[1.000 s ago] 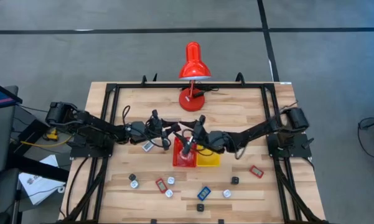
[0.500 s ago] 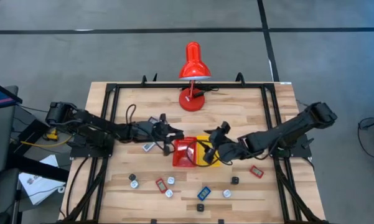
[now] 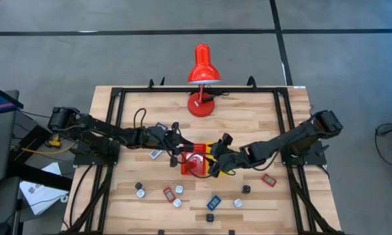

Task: Pick & Place Office items
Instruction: Put the black digital timer into the yellow bin

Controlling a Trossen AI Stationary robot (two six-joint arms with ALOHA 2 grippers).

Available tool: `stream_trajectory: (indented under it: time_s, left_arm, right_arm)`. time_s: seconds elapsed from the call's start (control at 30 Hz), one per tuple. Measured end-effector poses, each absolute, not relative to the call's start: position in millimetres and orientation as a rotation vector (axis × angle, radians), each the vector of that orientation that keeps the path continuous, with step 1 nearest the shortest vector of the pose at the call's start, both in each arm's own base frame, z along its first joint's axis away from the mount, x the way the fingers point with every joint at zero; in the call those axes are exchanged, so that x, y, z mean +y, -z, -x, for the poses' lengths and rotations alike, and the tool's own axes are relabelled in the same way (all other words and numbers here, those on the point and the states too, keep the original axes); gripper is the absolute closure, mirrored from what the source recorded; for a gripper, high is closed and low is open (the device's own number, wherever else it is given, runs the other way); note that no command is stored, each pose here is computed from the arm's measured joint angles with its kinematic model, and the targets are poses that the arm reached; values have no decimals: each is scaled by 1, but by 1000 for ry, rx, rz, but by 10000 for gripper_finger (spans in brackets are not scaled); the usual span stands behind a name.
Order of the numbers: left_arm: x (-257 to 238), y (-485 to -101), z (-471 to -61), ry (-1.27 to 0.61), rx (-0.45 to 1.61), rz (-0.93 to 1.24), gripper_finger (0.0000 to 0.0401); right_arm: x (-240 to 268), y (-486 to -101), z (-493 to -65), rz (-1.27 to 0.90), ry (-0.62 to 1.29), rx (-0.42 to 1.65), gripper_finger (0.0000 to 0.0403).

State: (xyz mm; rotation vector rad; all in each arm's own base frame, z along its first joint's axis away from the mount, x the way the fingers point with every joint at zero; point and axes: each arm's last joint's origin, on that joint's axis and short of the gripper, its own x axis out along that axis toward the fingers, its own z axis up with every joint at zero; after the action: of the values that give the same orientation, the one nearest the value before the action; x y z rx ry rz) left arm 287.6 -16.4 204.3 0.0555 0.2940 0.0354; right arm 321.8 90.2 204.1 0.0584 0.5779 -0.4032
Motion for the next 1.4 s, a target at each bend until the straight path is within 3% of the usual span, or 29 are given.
stream_trajectory:
  time_s: [0.27,0.53,1.17,1.4]
  left_arm:
    - [-20,-208,-289,44,253,-68,346]
    - [-23,-207,-288,66,258,-69,345]
    - [-26,-213,-289,78,187,-67,345]
    - [-27,-215,-289,80,169,-65,345]
  right_arm:
    - [81,-196,-346,-53,265,507,153]
    - [74,-194,-350,-58,257,502,161]
    - [81,-209,-356,-24,162,365,236]
    - [81,-211,-357,-18,158,342,310]
